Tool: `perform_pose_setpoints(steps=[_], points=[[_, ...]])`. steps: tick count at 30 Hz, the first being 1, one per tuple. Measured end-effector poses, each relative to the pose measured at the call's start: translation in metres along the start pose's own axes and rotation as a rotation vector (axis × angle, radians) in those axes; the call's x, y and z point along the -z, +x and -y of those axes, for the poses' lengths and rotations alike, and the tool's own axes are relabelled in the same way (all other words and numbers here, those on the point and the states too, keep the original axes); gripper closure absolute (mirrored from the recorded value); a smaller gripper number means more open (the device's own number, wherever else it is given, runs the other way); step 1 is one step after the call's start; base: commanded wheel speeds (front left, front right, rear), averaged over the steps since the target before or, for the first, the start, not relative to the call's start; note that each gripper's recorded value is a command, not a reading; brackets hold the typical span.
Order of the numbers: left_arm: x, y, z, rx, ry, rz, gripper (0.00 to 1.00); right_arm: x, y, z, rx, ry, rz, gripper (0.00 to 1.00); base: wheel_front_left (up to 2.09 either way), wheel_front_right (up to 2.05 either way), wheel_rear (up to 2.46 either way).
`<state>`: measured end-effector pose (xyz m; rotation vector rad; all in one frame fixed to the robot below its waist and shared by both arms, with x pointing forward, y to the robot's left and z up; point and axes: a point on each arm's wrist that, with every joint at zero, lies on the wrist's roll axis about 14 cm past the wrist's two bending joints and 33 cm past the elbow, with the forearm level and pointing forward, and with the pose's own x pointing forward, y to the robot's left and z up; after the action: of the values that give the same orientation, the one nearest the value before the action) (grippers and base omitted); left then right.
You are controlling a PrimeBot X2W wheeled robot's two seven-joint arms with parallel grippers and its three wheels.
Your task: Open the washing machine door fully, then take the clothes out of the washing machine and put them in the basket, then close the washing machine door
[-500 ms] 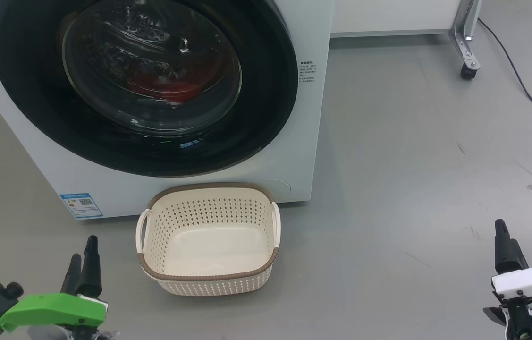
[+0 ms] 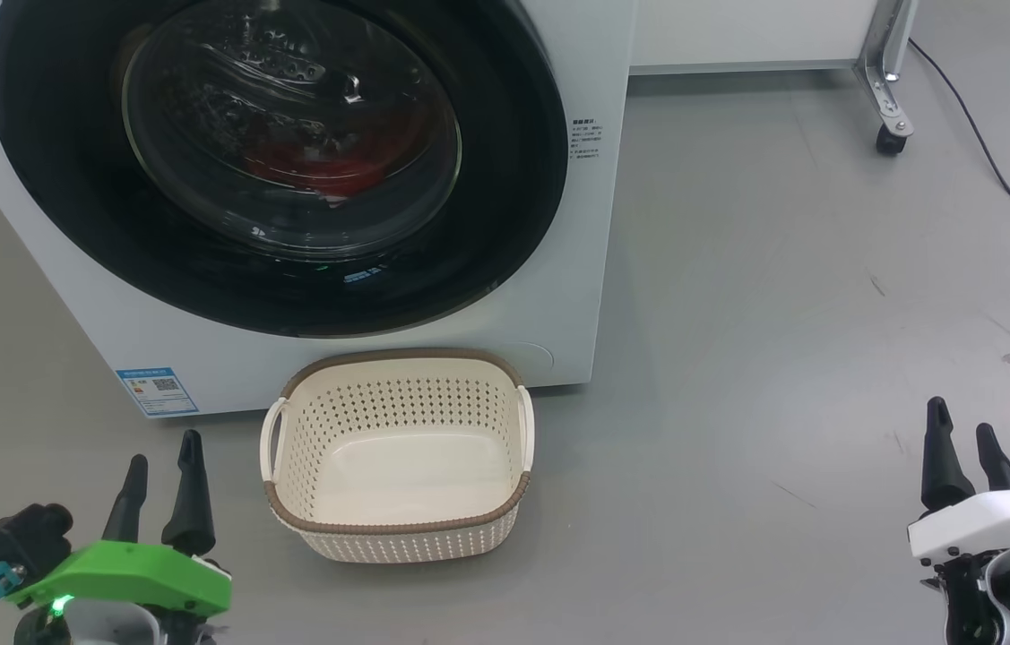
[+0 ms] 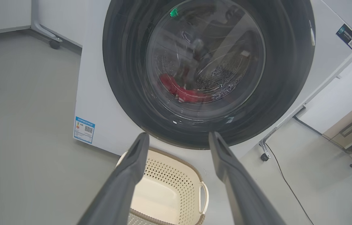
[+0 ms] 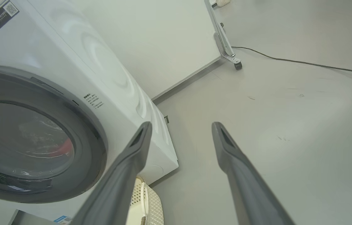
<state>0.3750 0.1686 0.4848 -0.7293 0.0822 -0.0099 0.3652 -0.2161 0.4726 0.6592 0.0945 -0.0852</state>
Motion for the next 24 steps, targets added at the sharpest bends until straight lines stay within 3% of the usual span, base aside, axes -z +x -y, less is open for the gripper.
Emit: perform_pose_setpoints(steps=[24], points=[[0.011, -0.003, 0.017, 0.05, 0.351, 0.024, 0.0, 0.016, -0.003, -0.029, -0.109, -0.401, 0.01, 0.0, 0.0, 0.0, 0.0]])
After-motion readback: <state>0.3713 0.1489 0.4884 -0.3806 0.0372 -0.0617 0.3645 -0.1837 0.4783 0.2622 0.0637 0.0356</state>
